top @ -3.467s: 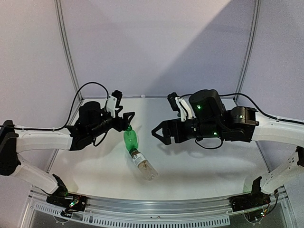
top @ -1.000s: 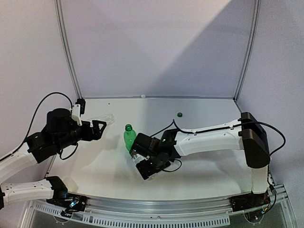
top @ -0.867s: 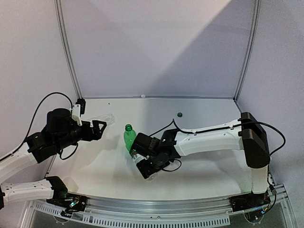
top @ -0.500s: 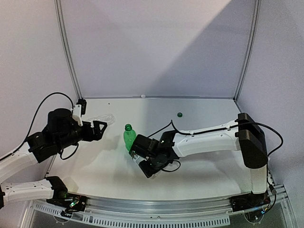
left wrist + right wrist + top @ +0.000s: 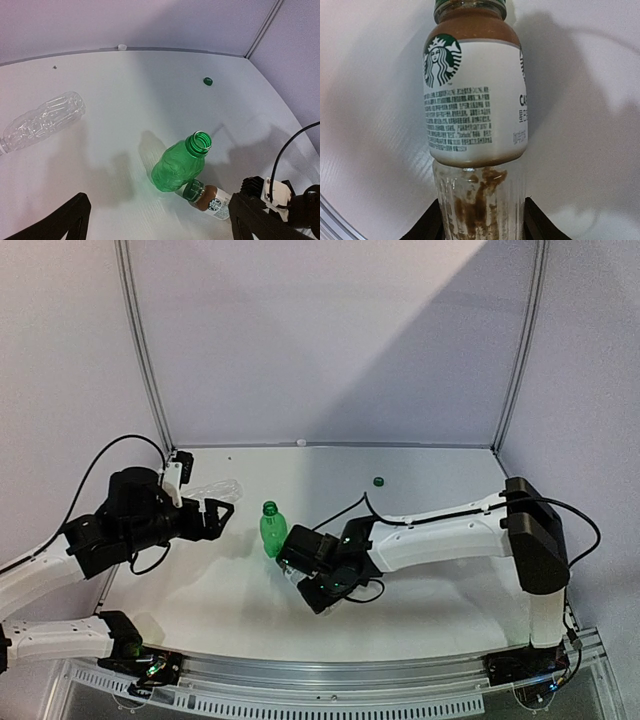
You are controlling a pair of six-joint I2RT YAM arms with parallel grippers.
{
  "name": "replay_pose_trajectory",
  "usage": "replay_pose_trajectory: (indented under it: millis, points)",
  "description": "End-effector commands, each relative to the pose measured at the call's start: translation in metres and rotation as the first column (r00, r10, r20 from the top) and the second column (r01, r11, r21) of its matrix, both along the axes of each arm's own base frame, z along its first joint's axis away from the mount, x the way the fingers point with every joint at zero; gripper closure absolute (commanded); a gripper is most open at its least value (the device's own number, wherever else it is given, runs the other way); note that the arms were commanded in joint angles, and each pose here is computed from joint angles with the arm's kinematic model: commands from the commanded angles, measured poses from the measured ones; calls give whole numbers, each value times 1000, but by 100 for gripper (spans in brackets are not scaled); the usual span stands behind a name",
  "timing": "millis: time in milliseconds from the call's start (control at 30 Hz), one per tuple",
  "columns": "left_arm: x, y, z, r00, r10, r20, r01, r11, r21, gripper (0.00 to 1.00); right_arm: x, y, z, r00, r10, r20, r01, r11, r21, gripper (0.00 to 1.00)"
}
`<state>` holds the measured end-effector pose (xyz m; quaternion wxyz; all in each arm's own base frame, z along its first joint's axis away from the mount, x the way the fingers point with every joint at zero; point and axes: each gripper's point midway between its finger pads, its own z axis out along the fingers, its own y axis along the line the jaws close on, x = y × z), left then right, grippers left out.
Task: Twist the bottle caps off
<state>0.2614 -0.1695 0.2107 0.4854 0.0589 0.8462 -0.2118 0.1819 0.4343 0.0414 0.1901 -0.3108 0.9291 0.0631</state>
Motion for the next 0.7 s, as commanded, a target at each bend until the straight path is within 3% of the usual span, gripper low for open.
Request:
replay_pose_trajectory:
  millis: [0,467,667]
  points:
    - [1,-11,23,997,-70,34,71,997,-10,1,2,-10,32,997,-40,61,36,997,63,74]
    - [3,-64,96,942,-333,40,333,943,-2,1,15,-54,86,966,-185,180,146,967,209,76]
    - [0,-85,139,896,-431,108,437,898,-39,1,28,-70,113,942,-265,207,195,932,307,77]
